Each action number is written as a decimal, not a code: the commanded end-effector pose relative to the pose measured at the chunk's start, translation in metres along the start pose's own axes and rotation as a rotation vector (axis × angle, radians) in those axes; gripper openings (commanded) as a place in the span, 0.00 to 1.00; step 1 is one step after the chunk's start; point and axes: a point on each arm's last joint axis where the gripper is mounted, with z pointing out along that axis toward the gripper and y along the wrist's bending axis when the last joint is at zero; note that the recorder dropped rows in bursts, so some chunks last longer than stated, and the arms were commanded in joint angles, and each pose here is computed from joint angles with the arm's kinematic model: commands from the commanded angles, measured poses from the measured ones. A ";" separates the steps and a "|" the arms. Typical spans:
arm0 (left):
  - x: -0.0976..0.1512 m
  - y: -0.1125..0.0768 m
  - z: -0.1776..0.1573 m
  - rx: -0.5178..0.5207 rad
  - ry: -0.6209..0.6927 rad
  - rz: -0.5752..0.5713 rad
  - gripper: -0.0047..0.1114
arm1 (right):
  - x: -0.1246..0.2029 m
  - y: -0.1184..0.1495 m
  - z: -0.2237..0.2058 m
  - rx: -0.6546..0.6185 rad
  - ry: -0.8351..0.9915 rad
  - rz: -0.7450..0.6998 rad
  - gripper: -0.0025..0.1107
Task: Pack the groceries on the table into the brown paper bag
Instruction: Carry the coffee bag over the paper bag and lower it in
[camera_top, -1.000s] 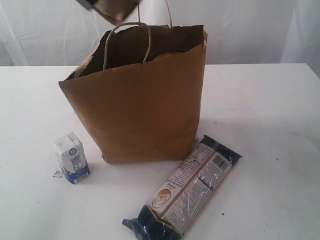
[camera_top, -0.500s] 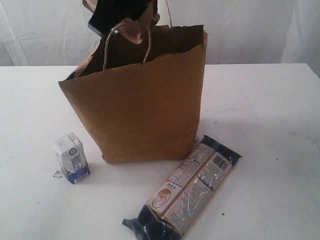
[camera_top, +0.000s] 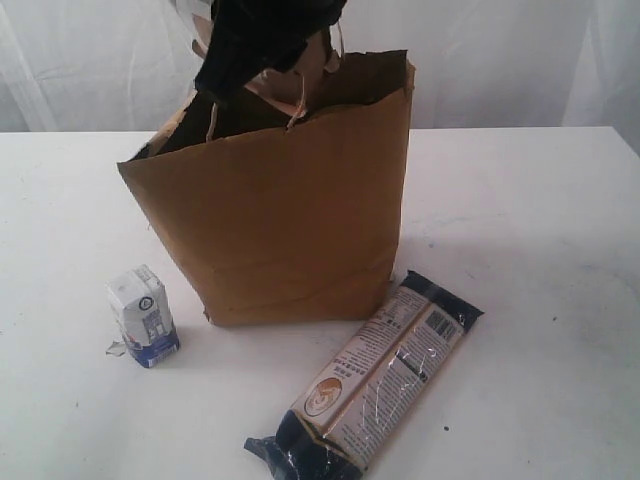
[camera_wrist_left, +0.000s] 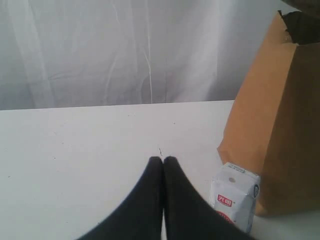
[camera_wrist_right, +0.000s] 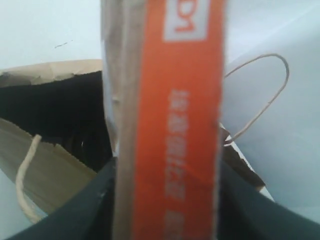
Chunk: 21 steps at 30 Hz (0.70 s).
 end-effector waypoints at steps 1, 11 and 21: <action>0.001 0.000 0.000 0.005 0.004 -0.020 0.04 | 0.006 -0.013 -0.015 0.017 0.014 -0.057 0.02; 0.001 0.000 0.000 0.001 0.004 -0.020 0.04 | -0.002 0.006 0.009 -0.062 -0.012 -0.189 0.02; 0.001 0.000 0.000 0.001 0.004 -0.020 0.04 | -0.011 0.021 0.039 -0.055 -0.056 -0.303 0.02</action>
